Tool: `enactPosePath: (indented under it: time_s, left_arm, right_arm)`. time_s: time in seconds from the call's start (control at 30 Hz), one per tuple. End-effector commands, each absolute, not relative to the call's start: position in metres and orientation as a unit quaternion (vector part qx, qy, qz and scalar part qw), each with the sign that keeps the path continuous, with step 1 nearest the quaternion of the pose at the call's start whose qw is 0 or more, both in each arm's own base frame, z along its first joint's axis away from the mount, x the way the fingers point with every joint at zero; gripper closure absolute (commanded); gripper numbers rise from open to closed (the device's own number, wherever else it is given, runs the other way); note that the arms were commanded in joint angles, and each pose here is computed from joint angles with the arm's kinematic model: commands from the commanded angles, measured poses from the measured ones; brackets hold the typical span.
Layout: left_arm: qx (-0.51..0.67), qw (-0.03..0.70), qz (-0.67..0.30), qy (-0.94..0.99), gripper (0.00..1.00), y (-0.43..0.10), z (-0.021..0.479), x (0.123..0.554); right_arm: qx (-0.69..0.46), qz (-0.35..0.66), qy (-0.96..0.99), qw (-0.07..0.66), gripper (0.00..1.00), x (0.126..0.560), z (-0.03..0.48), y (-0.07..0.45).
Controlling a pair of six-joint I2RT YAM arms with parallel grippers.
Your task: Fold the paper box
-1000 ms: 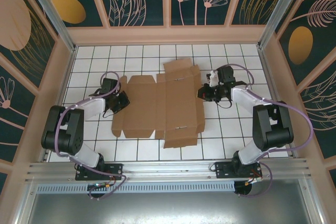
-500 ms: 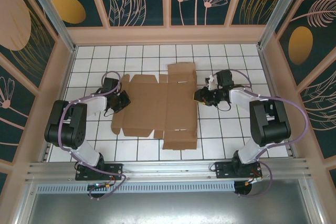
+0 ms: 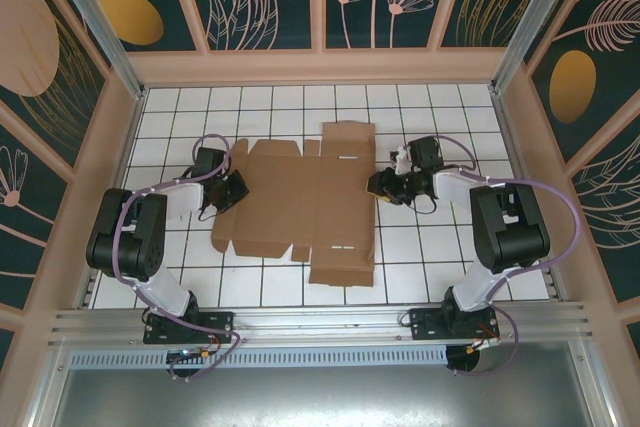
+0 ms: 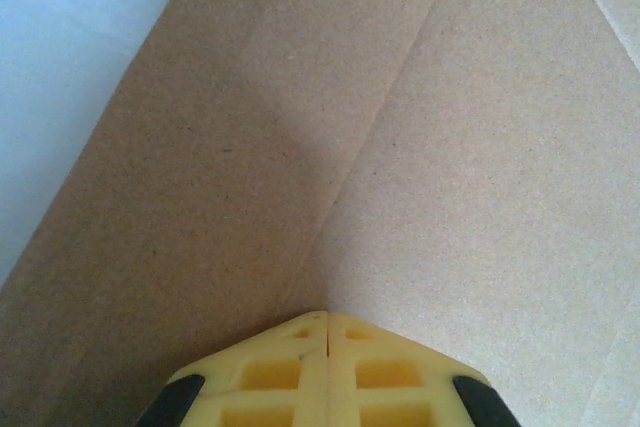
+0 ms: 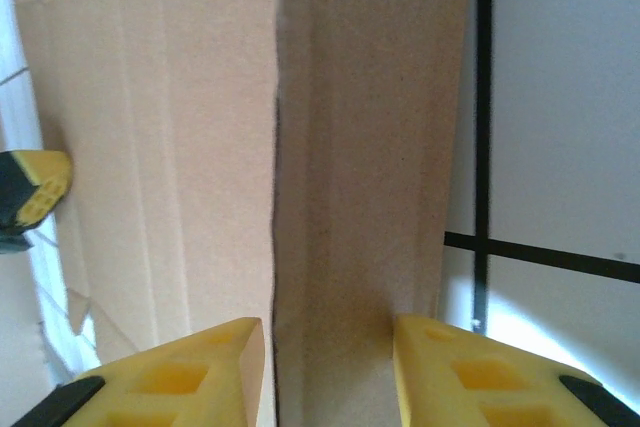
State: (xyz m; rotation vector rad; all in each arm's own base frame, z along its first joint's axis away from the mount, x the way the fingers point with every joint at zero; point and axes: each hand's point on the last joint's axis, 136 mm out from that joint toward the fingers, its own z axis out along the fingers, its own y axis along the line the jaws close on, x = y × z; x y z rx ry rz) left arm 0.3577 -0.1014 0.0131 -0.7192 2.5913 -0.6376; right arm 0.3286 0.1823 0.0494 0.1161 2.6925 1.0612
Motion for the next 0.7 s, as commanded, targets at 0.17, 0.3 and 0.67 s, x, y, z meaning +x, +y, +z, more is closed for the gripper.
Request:
enactPosePath:
  time_s: [0.17, 0.3, 0.67]
  left_arm:
    - [-0.273, 0.091, -0.196, 0.937, 1.00, -0.101, -0.029, 0.309]
    - [-0.272, 0.091, -0.195, 0.938, 1.00, -0.101, -0.029, 0.308]
    - [-0.272, 0.081, -0.209, 0.936, 1.00, -0.106, -0.034, 0.305]
  right_arm:
    - [0.032, 0.298, 0.949, 0.100, 0.60, 0.311, 0.015, 0.166]
    - [0.035, 0.327, 0.940, 0.093, 0.59, 0.307, 0.011, 0.173]
    - [0.049, 0.393, 0.916, 0.062, 0.73, 0.302, -0.001, 0.184]
